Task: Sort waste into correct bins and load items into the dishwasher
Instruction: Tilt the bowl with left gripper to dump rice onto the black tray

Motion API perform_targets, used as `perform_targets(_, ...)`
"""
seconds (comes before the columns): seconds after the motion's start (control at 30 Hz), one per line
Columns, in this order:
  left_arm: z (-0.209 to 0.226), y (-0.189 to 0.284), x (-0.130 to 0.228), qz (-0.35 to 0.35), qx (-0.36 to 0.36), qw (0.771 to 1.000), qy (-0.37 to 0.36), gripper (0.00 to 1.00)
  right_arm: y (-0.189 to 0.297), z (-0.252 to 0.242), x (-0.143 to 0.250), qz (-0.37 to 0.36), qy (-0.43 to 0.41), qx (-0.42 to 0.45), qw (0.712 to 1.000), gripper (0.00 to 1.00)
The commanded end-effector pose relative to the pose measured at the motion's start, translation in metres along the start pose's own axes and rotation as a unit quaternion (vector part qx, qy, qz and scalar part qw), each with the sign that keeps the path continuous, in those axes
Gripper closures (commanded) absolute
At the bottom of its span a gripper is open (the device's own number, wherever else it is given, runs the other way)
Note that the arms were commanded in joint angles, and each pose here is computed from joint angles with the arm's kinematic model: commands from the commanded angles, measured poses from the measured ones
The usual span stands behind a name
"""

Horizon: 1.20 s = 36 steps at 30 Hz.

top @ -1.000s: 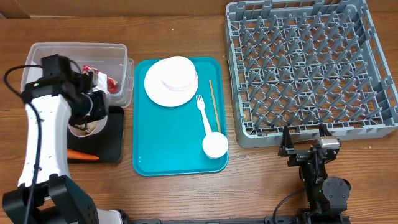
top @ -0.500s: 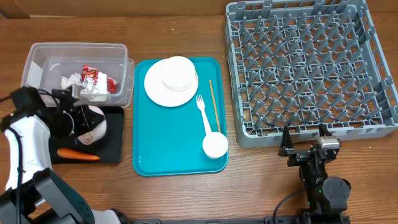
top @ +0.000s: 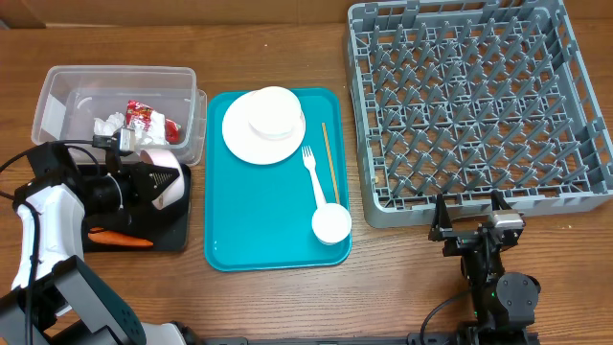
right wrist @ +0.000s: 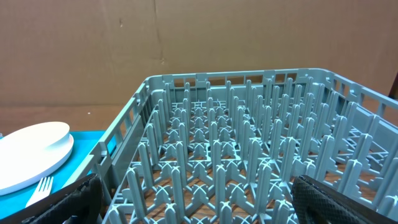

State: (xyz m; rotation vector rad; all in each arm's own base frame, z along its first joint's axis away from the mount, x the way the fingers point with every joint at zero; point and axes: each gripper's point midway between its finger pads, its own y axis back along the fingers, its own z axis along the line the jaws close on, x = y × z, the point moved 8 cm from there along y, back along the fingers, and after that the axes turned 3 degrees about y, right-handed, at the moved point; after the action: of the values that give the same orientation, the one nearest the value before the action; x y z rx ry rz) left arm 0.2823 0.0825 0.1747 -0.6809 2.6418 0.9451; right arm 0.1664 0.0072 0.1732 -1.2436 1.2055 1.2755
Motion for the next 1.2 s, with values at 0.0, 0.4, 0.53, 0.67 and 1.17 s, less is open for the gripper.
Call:
perform_targets(0.0, -0.019, 0.009, -0.005, -0.040, 0.079, 0.996, -0.032, 0.96, 0.000, -0.001, 0.001, -0.004, 0.001, 0.001, 1.000, 0.00)
perform_targets(0.4, -0.007, 0.031, -0.003, -0.079, 0.077, 0.993, -0.045, 0.96, 0.000, -0.001, 0.001, -0.004, 0.001, 0.001, 1.000, 0.00)
perform_targets(0.53, -0.005, 0.035, -0.003, -0.085, 0.074, 0.993, -0.041, 0.96, 0.000, -0.001, 0.001, -0.004, 0.001, 0.001, 1.000, 0.00)
perform_targets(0.67, -0.005, 0.035, -0.002, -0.084, 0.074, 0.993, -0.039, 0.96, 0.000, -0.001, 0.001, -0.004, 0.001, 0.001, 1.000, 0.00)
perform_targets(1.17, -0.016, 0.038, -0.001, -0.098, 0.131, 0.986, -0.016, 0.96, 0.000, -0.001, 0.001, -0.004, 0.001, 0.001, 1.000, 0.00)
